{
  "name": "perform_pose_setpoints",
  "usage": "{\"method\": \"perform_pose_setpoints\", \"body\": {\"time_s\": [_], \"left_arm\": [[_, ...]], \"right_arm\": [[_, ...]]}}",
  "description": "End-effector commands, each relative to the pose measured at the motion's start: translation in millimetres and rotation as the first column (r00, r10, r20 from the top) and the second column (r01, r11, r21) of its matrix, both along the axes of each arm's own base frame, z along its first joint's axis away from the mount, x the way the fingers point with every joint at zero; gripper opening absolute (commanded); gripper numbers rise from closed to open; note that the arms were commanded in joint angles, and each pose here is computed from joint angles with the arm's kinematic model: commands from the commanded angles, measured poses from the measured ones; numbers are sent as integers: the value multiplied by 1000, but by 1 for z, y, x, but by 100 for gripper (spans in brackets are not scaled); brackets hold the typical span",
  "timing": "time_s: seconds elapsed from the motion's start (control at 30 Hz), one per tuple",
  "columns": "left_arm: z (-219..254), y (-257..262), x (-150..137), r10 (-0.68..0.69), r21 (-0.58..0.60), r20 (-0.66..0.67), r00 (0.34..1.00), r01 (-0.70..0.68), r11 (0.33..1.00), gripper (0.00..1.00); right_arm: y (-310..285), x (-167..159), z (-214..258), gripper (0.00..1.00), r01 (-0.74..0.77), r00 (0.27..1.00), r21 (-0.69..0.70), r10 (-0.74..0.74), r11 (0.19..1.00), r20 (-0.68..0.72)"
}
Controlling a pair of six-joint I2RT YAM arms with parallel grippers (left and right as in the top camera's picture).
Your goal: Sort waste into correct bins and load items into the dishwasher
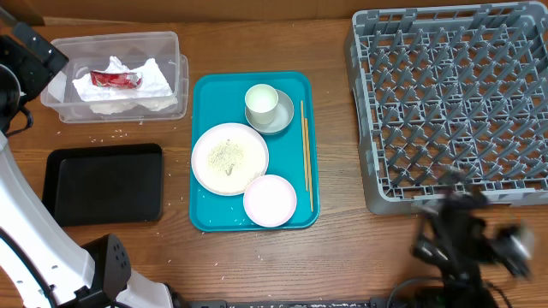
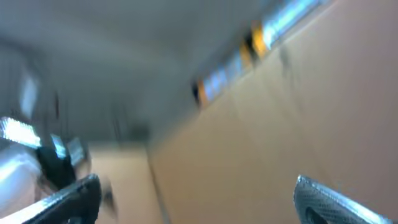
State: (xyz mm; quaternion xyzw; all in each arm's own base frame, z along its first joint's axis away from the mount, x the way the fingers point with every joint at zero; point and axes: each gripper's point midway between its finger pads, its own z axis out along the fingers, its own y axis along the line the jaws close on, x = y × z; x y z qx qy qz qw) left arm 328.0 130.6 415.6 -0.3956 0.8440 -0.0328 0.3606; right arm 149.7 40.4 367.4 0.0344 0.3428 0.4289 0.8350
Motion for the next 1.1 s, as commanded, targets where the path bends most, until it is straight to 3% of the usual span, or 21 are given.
{"method": "perform_pose_setpoints", "body": {"time_s": [0.0,0.07,0.17,0.33,0.47,0.57,0.73,0.83,0.93,1.07], "left_arm": [[3,1,-4,14,8,6,1000,-14,1000,100],[3,1,-4,14,8,6,1000,-14,1000,100],[3,1,-4,14,8,6,1000,-14,1000,100],[3,1,-4,14,8,6,1000,-14,1000,100],[3,1,-4,14,8,6,1000,-14,1000,100],[3,1,-4,14,8,6,1000,-14,1000,100],[3,1,-4,14,8,6,1000,-14,1000,100],[3,1,-4,14,8,6,1000,-14,1000,100],[3,1,-4,14,8,6,1000,-14,1000,100],[3,1,-4,14,8,6,1000,-14,1000,100]], "right_arm": [[-77,-27,19,100,138,976,424,-195,895,93],[-91,-46,27,100,138,958,499,-242,856,151],[-80,-52,34,100,96,959,450,-204,888,197],[-81,-50,38,100,31,971,485,-142,874,193],[-77,-56,75,100,29,974,468,-130,883,186],[-57,-53,119,100,84,983,330,-134,940,130],[0,-22,184,100,168,985,-147,-170,975,-2],[38,8,198,100,-6,984,-362,-60,932,-170],[65,31,200,100,-213,943,-438,67,873,-325],[91,67,178,100,-488,797,-438,182,755,-576]]}}
